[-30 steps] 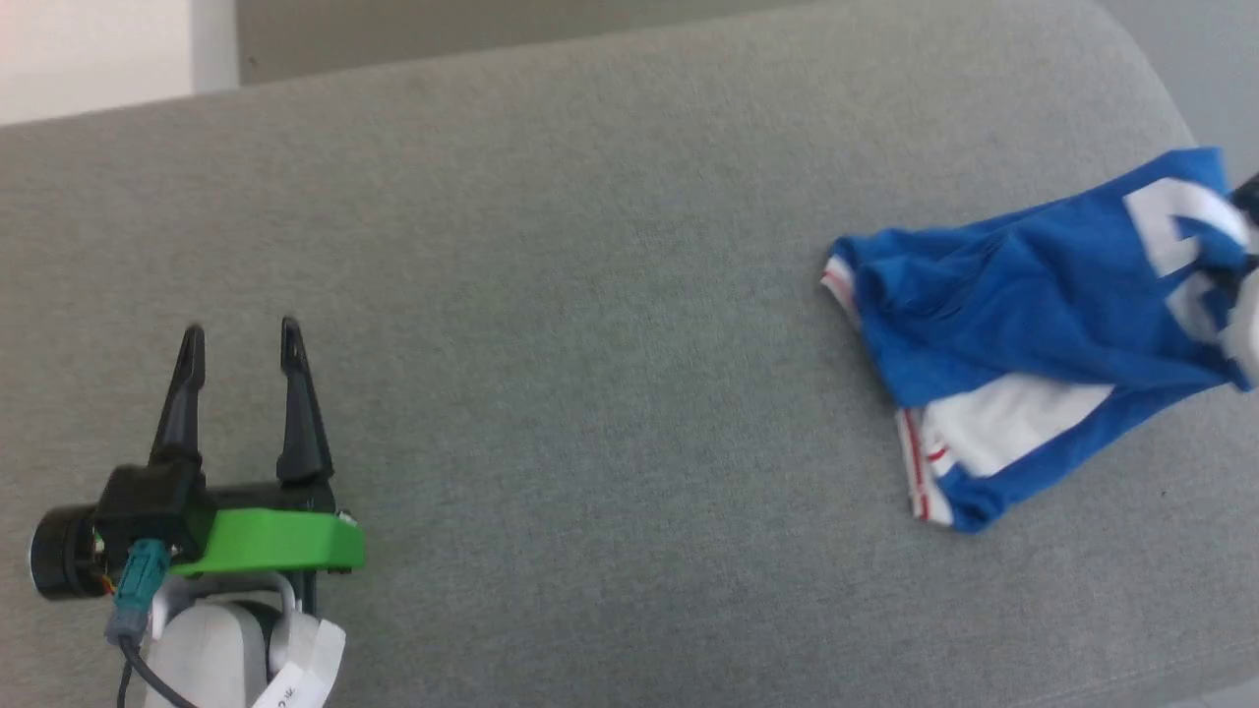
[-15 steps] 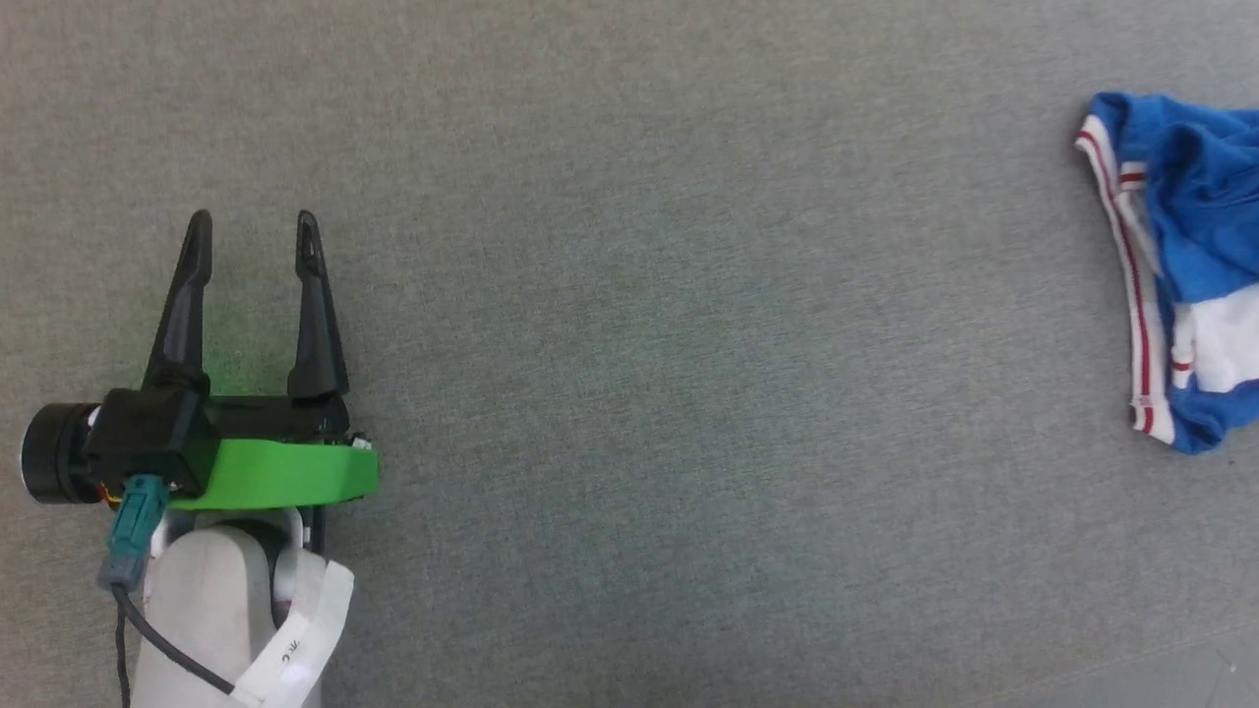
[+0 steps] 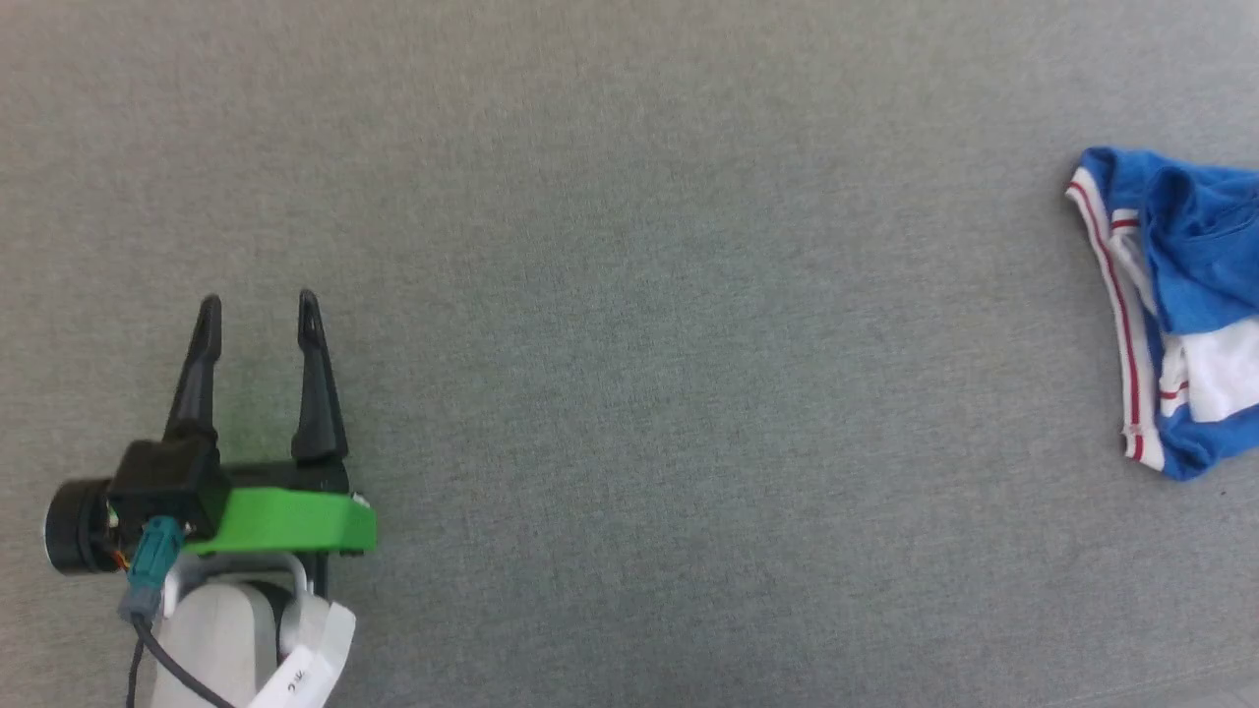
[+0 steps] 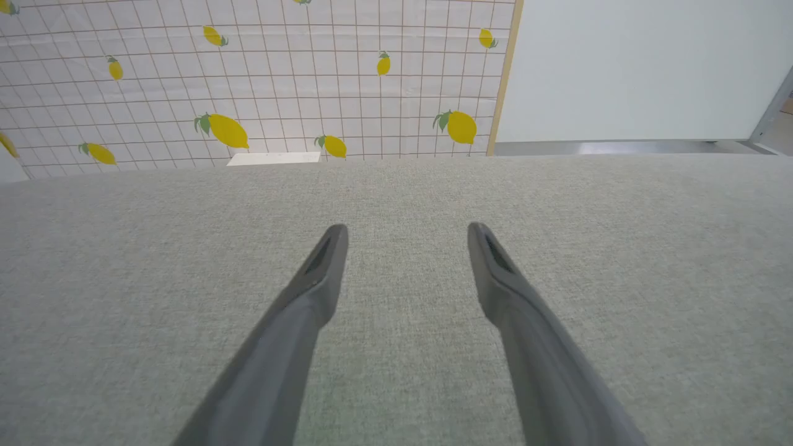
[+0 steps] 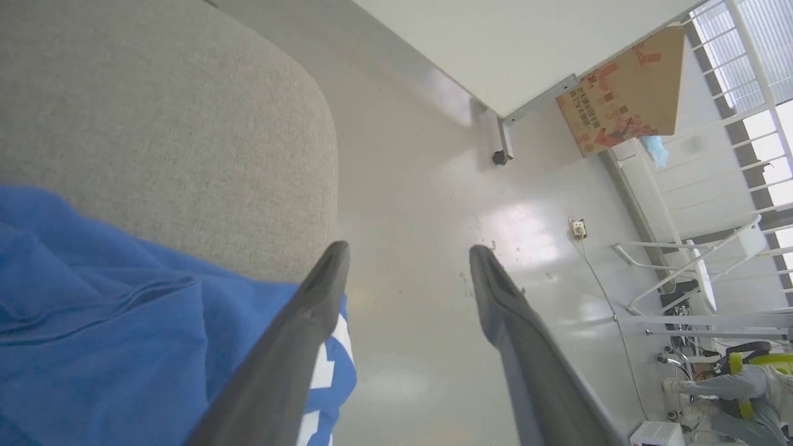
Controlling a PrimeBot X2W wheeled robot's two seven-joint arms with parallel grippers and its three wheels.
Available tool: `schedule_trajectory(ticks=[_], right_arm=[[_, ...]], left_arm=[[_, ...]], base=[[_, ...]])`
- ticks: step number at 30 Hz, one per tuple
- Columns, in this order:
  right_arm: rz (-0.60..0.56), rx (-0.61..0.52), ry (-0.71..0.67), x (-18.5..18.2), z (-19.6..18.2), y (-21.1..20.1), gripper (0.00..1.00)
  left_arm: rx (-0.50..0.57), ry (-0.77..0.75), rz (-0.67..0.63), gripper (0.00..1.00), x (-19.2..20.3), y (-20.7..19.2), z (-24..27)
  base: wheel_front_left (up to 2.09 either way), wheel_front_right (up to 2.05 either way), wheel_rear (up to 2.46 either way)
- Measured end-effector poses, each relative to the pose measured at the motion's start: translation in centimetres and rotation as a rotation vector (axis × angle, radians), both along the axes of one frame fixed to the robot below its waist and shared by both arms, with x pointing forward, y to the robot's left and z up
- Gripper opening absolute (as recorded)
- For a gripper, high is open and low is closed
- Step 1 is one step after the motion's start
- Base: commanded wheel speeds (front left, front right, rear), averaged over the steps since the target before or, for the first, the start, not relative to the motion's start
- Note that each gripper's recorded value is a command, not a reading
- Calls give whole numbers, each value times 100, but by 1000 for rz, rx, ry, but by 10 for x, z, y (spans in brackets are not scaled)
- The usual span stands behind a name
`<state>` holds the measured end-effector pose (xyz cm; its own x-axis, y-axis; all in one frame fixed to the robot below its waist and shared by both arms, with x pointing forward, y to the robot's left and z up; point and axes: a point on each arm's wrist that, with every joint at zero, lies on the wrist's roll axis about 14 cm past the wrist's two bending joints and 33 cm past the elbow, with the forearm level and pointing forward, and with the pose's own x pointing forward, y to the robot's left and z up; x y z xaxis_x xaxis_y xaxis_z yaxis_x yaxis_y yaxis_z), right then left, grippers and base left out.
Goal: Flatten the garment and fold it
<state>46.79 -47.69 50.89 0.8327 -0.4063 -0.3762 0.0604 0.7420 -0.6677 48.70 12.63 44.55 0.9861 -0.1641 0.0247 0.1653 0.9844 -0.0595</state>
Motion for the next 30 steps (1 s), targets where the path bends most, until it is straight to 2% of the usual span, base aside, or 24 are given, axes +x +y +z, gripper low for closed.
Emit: schedule_trajectory(ticks=[9,13,17,20,23,30], right_arm=[[236,-21,-534,20,119,66,100],[304,19,-678,15,143,104,100],[408,124,-818,7,160,162,100],[450,240,-870,-5,156,193,100],[448,362,-871,-20,137,214,100],[419,546,-784,-51,82,247,100]], left_arm=[[14,-57,47,100,-31,16,39],[20,-81,67,100,-43,22,53],[19,-100,95,100,-55,33,64],[10,-108,116,100,-64,40,70],[9,-104,134,100,-78,47,71],[10,-104,164,100,-107,57,75]], base=[[0,0,0],[0,0,0],[0,0,0],[0,0,0],[0,0,0],[0,0,0]])
